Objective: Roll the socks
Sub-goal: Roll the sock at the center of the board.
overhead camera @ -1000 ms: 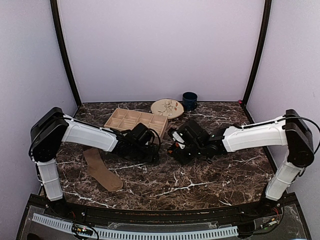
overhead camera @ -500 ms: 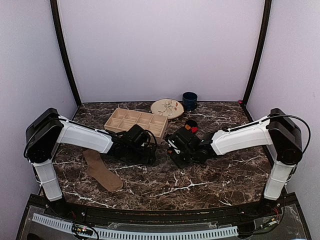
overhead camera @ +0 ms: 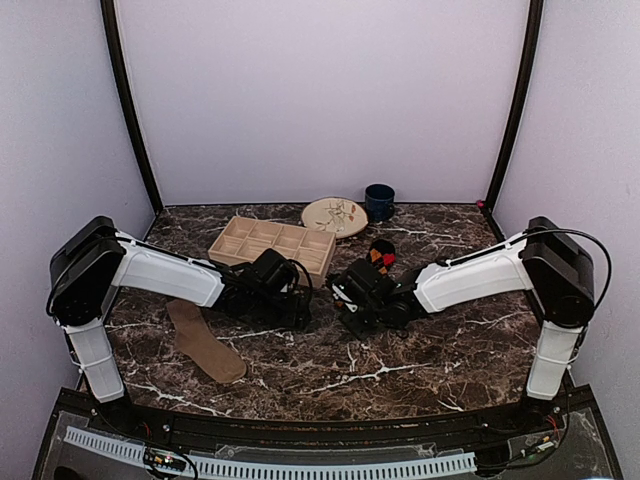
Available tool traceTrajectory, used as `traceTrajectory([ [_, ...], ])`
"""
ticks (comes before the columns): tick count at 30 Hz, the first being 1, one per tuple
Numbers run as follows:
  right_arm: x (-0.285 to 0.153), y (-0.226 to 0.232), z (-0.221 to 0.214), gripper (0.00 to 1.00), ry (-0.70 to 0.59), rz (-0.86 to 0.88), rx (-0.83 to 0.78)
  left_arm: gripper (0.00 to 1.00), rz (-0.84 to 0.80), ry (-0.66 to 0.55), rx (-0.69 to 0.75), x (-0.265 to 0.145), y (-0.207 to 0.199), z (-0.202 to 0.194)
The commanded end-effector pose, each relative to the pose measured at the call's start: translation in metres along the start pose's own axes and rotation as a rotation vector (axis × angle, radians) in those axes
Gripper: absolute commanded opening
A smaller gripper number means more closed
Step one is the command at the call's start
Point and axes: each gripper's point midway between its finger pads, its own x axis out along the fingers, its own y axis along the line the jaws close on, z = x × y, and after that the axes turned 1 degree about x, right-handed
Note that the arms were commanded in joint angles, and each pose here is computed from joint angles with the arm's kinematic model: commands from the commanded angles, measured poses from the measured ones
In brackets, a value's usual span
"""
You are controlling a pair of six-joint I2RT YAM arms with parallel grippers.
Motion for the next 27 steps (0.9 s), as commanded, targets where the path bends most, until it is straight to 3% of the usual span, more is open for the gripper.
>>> traceTrajectory([
  [1,0.008,0.001,0.004,0.55,-0.018,-0.005,-0.022,0.76,0.070,0.116,-0.011,0.005,0.028,-0.034],
  [17,0.029,-0.008,-0.001,0.51,0.027,0.014,-0.032,0.76,0.071,0.118,-0.020,0.006,0.034,-0.032],
  [27,0.039,-0.010,-0.012,0.35,0.082,0.040,-0.040,0.76,0.072,0.126,-0.047,0.008,0.041,-0.033],
])
